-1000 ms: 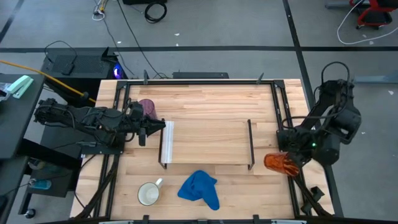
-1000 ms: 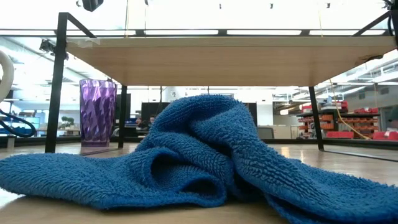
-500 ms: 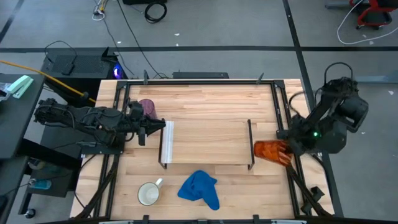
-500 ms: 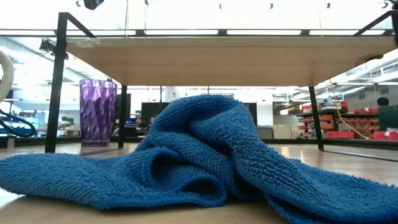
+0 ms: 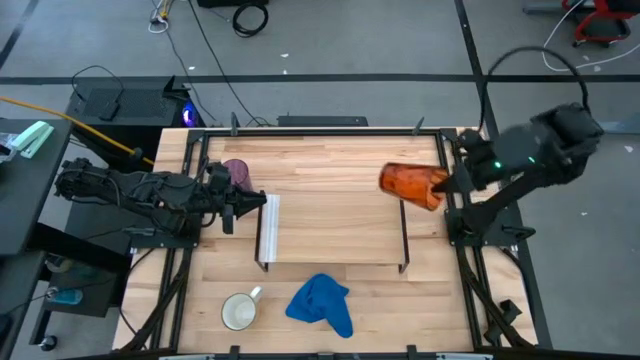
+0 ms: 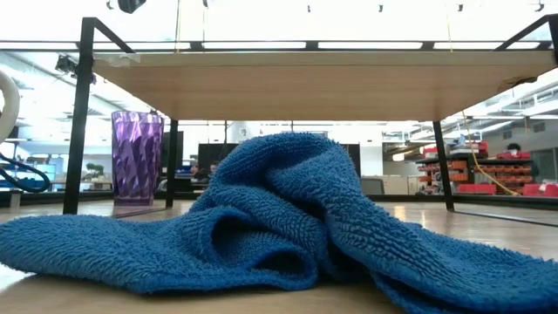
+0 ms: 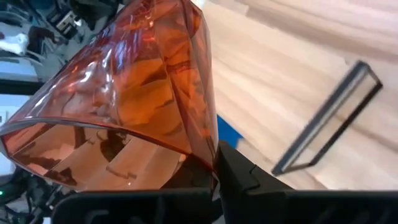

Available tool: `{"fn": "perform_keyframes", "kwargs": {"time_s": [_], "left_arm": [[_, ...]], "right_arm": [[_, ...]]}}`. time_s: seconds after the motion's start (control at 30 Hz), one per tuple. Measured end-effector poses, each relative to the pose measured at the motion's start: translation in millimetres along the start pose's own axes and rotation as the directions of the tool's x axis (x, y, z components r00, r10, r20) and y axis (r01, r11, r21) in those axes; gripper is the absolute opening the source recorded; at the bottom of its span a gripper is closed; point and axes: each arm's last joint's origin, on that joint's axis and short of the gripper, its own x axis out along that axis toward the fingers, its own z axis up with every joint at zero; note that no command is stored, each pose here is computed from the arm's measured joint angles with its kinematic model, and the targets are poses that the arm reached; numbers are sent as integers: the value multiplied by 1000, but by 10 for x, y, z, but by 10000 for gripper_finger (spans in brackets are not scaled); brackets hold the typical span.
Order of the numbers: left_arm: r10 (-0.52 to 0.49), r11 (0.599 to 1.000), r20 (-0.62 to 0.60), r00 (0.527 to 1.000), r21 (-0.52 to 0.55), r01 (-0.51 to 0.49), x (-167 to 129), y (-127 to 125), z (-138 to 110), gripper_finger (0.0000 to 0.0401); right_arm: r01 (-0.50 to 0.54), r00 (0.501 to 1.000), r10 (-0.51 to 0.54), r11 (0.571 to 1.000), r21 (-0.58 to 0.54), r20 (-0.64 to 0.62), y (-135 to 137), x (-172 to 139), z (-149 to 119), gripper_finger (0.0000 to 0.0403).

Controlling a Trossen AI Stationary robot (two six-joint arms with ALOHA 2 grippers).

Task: Stack small to large cups/mugs on shelf
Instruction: Put the orange cup on the shelf

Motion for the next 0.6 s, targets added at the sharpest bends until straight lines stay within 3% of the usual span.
{"fn": "perform_keyframes", "kwargs": {"time_s": [0.23,0.6], "left_arm": [[-16,1000,19,1000,-5,16,-1,-16,19,66],[-22,1000,26,999,-5,22,-1,-22,27,62]], "right_arm": [[-26,996,21,997,-70,-84,200,204,393,9],[-15,958,-2,998,-56,-288,235,915,997,9]]}}
